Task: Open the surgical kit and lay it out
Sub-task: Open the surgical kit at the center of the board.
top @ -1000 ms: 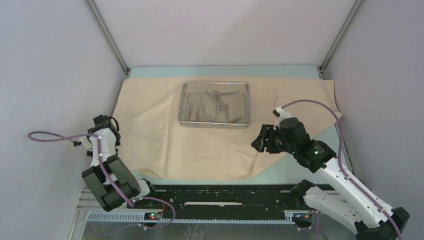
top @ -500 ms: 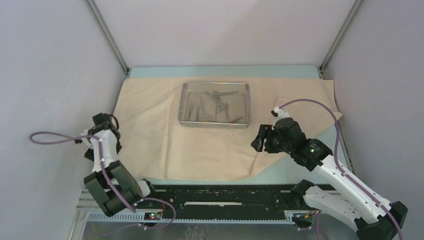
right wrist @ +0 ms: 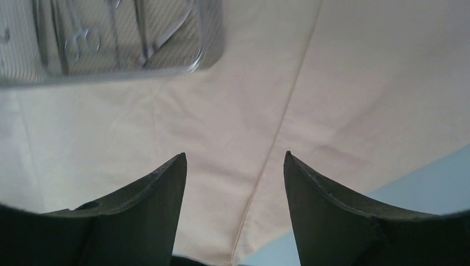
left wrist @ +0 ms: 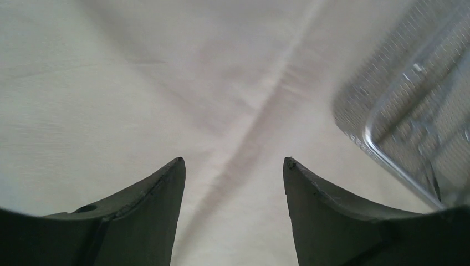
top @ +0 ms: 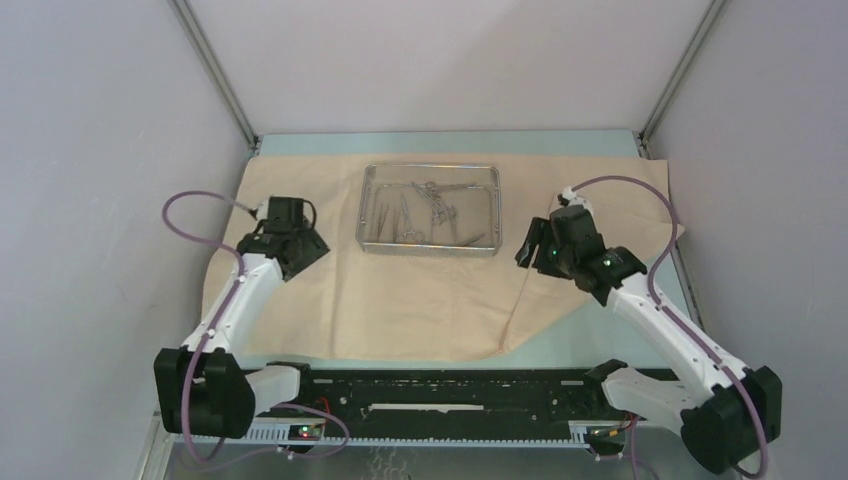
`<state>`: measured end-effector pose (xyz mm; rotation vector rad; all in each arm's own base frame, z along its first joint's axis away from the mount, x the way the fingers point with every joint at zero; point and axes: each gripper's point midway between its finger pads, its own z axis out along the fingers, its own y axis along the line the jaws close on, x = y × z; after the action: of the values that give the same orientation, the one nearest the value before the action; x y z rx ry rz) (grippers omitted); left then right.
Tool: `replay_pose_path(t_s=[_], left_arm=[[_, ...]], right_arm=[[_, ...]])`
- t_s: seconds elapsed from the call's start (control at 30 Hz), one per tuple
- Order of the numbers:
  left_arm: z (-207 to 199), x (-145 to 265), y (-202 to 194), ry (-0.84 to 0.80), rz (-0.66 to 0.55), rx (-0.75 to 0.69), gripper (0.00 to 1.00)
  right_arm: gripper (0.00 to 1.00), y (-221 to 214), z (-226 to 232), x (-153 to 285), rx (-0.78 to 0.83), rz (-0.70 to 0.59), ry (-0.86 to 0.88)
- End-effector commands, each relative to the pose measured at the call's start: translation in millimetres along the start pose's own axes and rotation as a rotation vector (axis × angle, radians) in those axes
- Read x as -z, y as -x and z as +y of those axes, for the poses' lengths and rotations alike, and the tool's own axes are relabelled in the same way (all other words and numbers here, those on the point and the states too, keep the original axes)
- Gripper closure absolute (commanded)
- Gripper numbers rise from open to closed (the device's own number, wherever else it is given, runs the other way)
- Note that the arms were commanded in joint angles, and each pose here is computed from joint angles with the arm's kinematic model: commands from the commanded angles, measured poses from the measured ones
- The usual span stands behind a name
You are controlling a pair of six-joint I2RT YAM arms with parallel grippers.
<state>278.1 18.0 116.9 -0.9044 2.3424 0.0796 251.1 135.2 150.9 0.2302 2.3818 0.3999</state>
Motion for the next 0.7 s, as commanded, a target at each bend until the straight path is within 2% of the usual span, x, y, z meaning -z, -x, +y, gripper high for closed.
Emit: replay_pose_path(t_s=[0.0, 0.23, 0.4, 0.57, 0.67], left_arm=[[-67.5, 38.5, 9.6, -0.255, -0.047, -0.078, 0.30], [-111.2, 83.2, -44.7, -0.522, 0.038, -0.328, 0.28], [-127.4, 122.8, -82.2, -0.696, 0.075, -0.490, 0.28], [-131.6, 155.7, -93.2, -0.819, 0.055, -0.553, 0.28], [-126.8, 159.7, -93.1, -0.835, 0.038, -0.570, 0.28]], right_arm=[[0.27, 65.9, -17.9, -17.2, -0.107, -0.152, -0.100], [0.27, 133.9, -68.4, -69.3, -0.188, -0.189, -0.308], [0.26, 163.1, -84.5, -122.0, -0.192, -0.133, -0.389], [0.22, 177.1, -99.1, -165.5, -0.173, -0.066, -0.483], [0.20, 172.2, -109.7, -183.5, -0.159, -0.015, -0.537]])
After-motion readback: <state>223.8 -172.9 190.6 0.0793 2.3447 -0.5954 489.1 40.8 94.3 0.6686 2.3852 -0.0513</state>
